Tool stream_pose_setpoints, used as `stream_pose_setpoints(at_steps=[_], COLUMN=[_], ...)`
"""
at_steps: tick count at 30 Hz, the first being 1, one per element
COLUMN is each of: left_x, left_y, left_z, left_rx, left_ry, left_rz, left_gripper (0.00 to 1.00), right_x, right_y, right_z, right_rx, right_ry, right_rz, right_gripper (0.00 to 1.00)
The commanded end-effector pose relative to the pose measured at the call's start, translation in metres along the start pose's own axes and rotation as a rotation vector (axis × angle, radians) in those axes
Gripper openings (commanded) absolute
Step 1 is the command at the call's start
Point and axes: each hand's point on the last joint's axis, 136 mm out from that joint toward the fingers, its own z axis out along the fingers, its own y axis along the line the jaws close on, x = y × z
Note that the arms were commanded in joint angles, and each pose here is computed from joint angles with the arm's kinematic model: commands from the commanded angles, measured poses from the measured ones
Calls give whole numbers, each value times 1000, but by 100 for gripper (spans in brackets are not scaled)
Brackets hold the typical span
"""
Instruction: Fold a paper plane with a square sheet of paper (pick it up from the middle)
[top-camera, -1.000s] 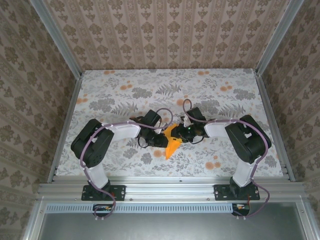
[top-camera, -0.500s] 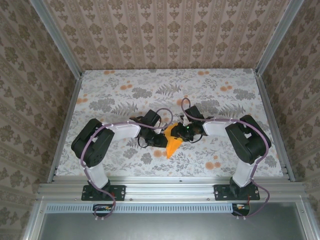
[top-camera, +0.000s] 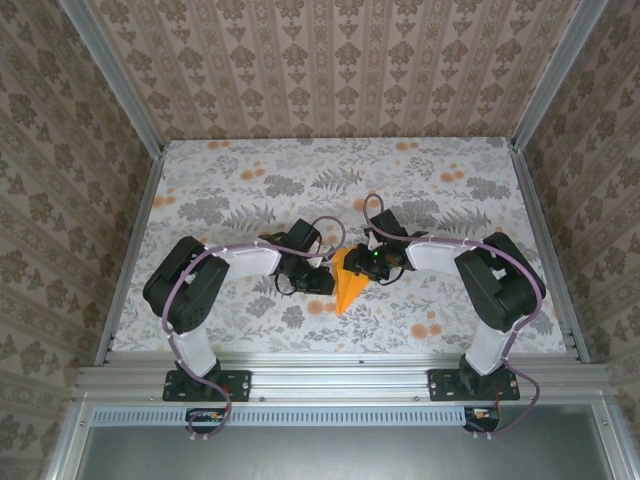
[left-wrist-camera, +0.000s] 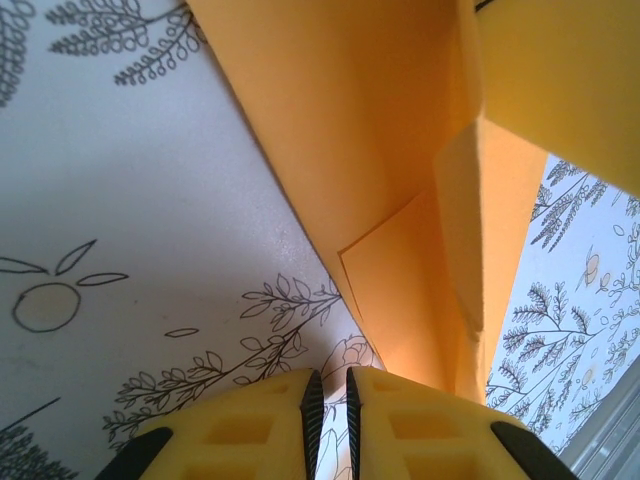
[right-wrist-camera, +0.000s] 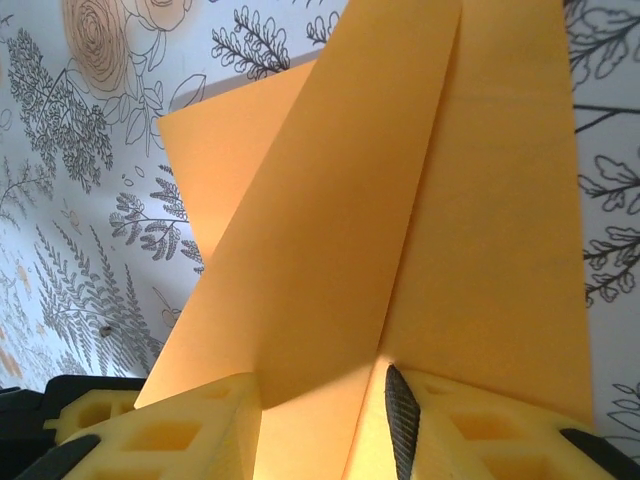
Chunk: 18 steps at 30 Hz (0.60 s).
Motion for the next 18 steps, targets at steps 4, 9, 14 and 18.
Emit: stream_pose_setpoints(at_steps=[4, 9, 14, 18], left_x=[8, -3, -18, -26], left_y=[8, -12, -33, -43], left_z=[9, -14, -34, -40], left_rx=[-11, 22, 60, 83], left_ry=[25, -35, -89, -111], left_rz=[-3, 12, 36, 49], left_gripper=[19, 23, 25, 26], right_x=[-2, -3, -2, 0], right_y=[6, 10, 10, 12], right_z=[1, 4, 6, 8], right_rx=[-32, -48, -60, -80], right_ry=[-7, -1, 12, 17], right_rz=[37, 37, 36, 44], right_gripper=[41, 40, 40, 39])
